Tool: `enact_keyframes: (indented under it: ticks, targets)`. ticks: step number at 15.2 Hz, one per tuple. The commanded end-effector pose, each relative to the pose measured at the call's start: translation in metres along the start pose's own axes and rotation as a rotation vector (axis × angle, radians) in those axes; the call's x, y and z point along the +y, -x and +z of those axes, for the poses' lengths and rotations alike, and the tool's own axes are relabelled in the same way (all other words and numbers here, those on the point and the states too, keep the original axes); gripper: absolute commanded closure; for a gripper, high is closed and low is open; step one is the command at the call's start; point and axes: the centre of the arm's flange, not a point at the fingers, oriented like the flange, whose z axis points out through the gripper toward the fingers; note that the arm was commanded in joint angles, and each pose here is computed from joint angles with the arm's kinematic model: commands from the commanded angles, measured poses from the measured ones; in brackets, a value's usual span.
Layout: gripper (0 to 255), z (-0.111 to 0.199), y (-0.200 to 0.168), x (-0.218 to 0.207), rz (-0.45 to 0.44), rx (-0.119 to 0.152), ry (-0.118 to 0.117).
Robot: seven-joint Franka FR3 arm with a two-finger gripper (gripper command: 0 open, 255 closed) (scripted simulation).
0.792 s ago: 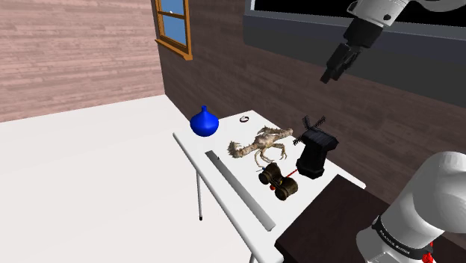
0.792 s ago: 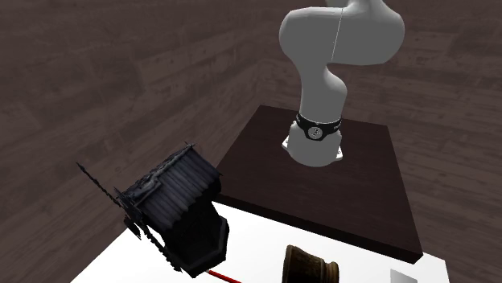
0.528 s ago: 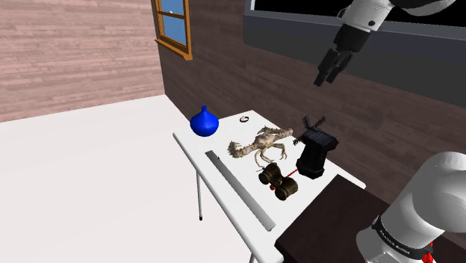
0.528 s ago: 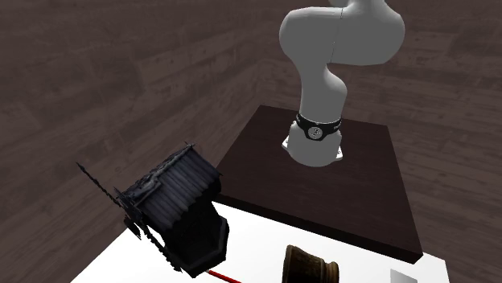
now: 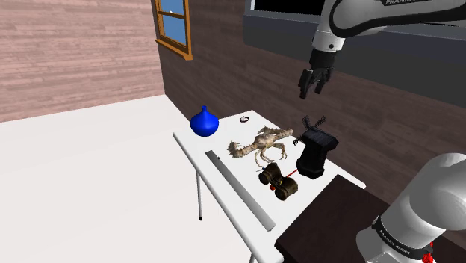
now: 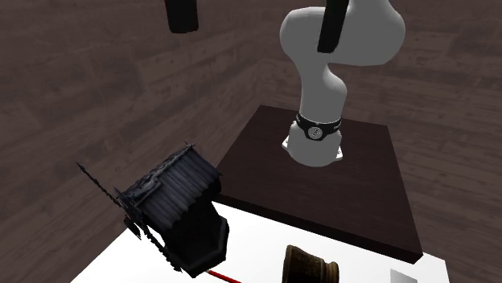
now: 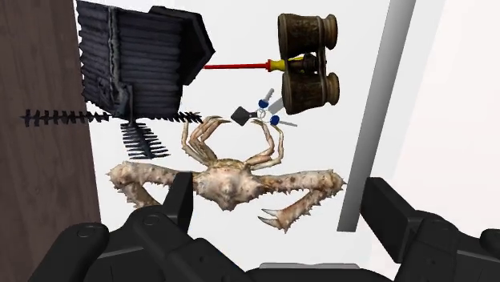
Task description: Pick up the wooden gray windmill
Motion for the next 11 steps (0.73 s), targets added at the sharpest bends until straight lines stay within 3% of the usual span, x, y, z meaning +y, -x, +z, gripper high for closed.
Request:
enact_keyframes:
  ticks: [1, 11]
  targets:
    - [0, 0.020, -0.015, 0.009, 0.030, -0.045, 0.033]
    - [0, 0.123, -0.086, 0.072, 0.178, -0.263, 0.192]
